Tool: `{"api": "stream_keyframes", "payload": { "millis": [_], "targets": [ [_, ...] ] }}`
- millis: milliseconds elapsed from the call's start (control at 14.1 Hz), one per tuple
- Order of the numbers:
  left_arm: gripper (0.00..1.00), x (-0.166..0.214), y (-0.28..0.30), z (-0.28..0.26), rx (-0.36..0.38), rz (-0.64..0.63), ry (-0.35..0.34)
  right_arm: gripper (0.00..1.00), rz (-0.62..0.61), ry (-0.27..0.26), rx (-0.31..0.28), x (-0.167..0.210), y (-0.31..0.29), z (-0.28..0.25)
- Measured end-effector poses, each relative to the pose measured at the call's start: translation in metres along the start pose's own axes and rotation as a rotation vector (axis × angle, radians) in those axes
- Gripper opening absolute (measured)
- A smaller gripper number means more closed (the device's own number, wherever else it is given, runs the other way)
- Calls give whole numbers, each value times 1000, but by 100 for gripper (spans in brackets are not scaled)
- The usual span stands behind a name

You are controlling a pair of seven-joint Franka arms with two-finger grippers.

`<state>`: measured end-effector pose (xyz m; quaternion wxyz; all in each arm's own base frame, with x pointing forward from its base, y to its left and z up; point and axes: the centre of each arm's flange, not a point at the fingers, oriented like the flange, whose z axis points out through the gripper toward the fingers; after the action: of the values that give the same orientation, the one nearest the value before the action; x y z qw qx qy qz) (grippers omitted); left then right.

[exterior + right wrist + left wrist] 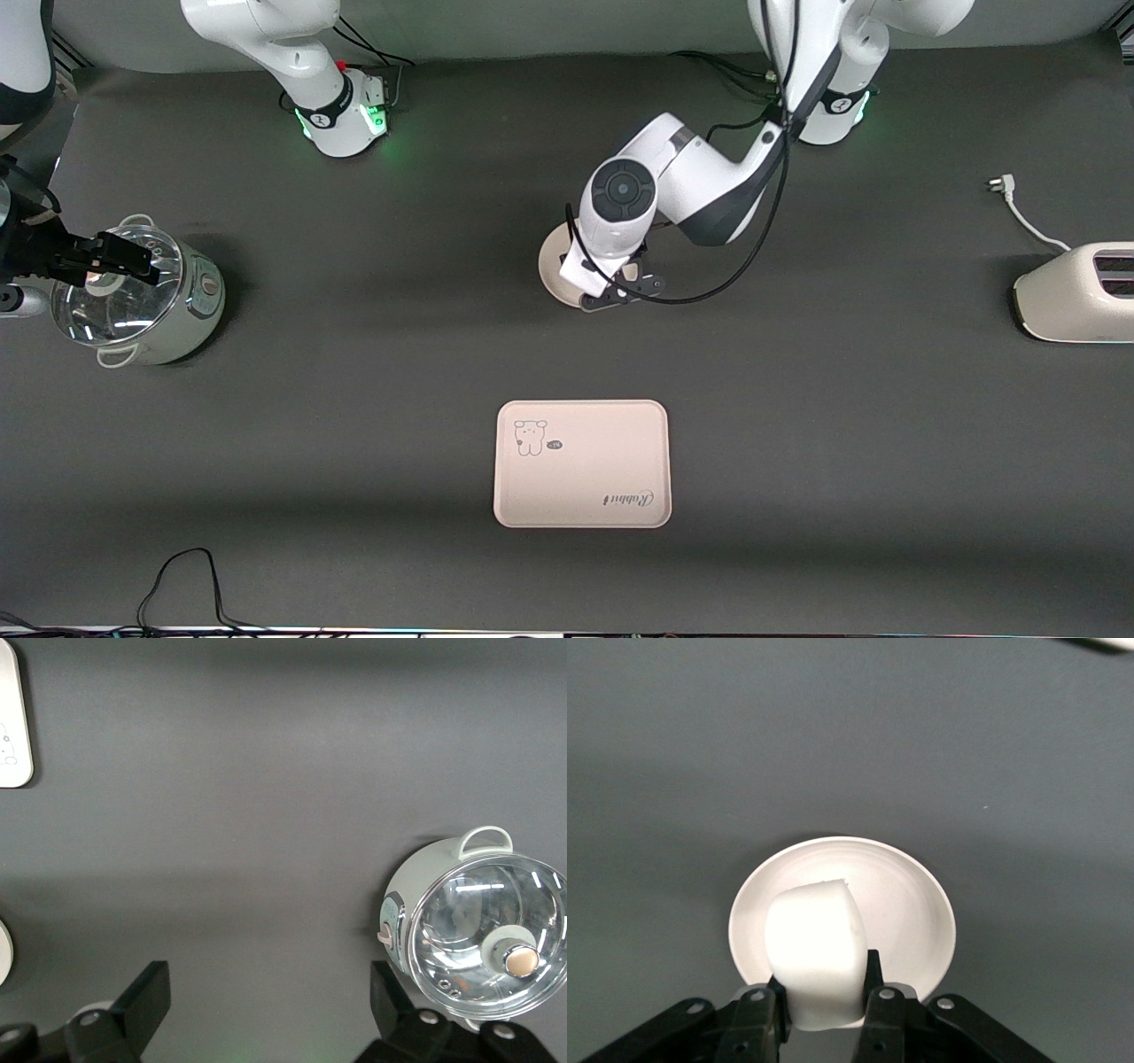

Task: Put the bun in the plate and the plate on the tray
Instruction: 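Carry the bun with the left gripper over the white plate, then open the left gripper to drop the bun onto the plate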

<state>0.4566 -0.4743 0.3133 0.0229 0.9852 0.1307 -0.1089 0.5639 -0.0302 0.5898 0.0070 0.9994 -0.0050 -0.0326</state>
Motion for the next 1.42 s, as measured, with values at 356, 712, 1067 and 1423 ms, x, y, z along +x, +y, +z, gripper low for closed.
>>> {"api": "stream_keyframes", "payload": {
  "millis": [356, 712, 1067, 1423],
  "targets": [
    [33, -3, 4, 53, -28, -2, 22, 100, 0, 0, 0, 0, 0, 0],
    [37, -8, -5, 93, -20, -33, 23, 100, 0, 0, 0, 0, 0, 0],
    [68, -7, -6, 92, -19, -50, 24, 100, 0, 1, 0, 1, 0, 1],
    [100, 26, -30, 10, -33, -115, 36, 100, 0, 1, 0, 1, 0, 1]
  ]
}}
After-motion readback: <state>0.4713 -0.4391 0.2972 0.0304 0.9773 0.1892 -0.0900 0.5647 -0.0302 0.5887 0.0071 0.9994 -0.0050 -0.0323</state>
